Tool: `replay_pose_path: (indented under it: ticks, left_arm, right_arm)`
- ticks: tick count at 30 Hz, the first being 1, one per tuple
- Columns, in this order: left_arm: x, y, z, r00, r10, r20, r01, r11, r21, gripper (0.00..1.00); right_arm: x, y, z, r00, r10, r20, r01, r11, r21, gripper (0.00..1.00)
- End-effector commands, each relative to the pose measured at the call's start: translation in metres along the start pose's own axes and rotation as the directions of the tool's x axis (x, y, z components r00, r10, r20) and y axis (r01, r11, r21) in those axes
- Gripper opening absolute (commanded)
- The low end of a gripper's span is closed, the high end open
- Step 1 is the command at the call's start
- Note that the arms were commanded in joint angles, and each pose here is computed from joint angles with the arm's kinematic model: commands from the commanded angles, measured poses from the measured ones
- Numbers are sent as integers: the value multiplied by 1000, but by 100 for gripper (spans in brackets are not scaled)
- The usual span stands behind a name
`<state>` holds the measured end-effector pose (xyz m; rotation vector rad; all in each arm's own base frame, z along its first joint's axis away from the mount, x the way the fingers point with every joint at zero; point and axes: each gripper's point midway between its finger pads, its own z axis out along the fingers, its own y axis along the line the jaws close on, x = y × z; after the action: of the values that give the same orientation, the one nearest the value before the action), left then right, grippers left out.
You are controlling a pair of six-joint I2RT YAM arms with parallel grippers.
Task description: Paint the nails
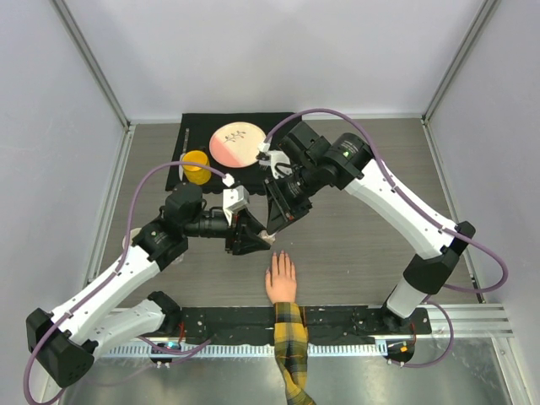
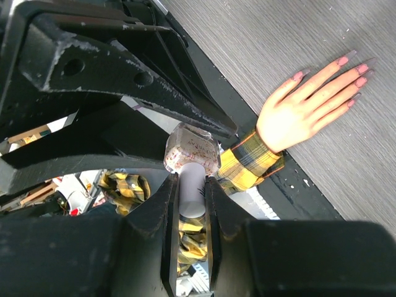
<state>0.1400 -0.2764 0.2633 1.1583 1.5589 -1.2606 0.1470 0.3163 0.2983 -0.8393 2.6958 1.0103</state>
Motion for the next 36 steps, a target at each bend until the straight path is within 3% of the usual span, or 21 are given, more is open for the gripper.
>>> replay_pose_path:
  ticks: [1, 8, 18, 22, 25, 26, 27, 30, 31, 34, 36]
  left_arm:
    - [-21, -5, -1, 997, 67, 31, -67, 998, 12, 45]
    - [-18, -5, -1, 997, 78, 20, -78, 997, 11, 35]
    - [-12, -3, -1, 997, 75, 3, -75, 997, -1, 39]
    - [-16, -2, -1, 996, 84, 8, -84, 996, -6, 33]
    - [-18, -1, -1, 995, 97, 5, -97, 995, -12, 20]
    - [-17, 0, 0, 996, 91, -1, -91, 996, -22, 5]
    - [-17, 2, -1, 996, 86, -6, -87, 996, -34, 0]
    - [-23, 12, -2, 998, 60, 1, -59, 993, -103, 0]
    - [-30, 14, -2, 998, 62, 23, -59, 991, -122, 0]
    - [-39, 30, -7, 996, 12, 84, 9, 970, -242, 0]
    - [-46, 42, -13, 992, 7, 130, 36, 945, -324, 0]
  right_arm:
    - [20, 1, -1, 996, 43, -76, -41, 999, 24, 1]
    - [17, 3, 1, 997, 43, -69, -42, 999, 22, 1]
    - [12, 8, -2, 998, 47, -45, -46, 999, 16, 1]
    - [10, 10, -1, 998, 47, -41, -46, 999, 9, 1]
    - [9, 12, -1, 998, 45, -34, -45, 999, 2, 1]
    - [7, 12, -1, 998, 49, -29, -49, 999, 6, 1]
    - [5, 10, 0, 998, 61, -17, -61, 998, 20, 1]
    - [-4, -2, -1, 993, 100, 57, -105, 990, 96, 23]
    - [-10, -1, -5, 985, 134, 105, -145, 985, 99, 37]
    - [-27, -7, -13, 945, 206, 255, -242, 963, 120, 50]
    - [-36, -11, -13, 912, 244, 329, -294, 949, 110, 53]
